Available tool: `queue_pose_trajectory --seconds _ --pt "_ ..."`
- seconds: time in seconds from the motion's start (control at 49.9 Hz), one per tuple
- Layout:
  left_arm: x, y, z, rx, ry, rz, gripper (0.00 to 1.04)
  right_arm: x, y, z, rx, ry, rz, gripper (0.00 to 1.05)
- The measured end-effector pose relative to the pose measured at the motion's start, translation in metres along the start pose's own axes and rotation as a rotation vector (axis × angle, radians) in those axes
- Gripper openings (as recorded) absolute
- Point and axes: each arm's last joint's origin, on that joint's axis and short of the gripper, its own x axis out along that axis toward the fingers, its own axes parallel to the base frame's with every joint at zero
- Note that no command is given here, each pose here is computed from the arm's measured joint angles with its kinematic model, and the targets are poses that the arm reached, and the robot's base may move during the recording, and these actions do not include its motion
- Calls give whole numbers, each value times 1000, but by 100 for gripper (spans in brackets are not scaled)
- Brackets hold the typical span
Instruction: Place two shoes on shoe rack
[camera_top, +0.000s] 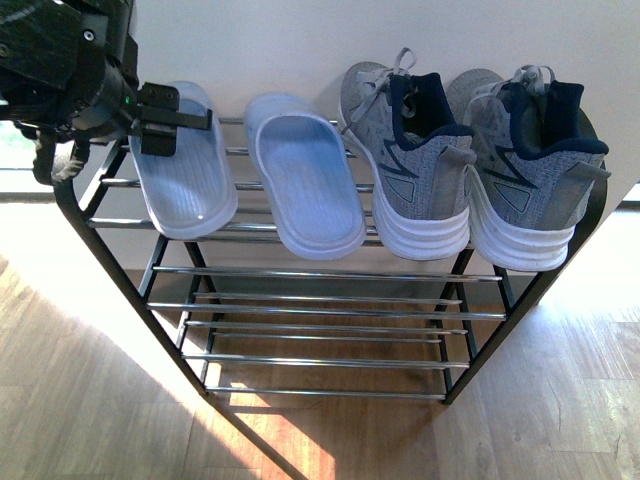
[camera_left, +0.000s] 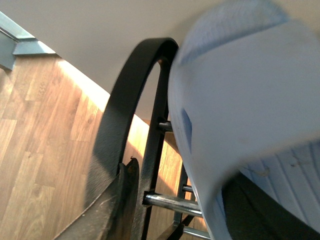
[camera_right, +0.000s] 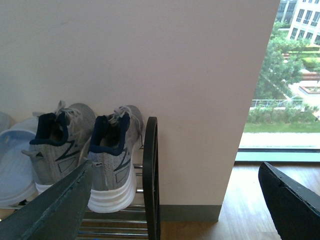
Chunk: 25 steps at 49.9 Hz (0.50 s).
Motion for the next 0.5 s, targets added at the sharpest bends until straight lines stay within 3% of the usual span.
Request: queue_pose_trajectory --seconds 0.28,0.501 --pt "-69 22 5 -79 -182 29 97 0 0 0 0 0 0 96" --pt "-122 53 -19 -196 -284 76 95 0 0 0 0 0 0 96"
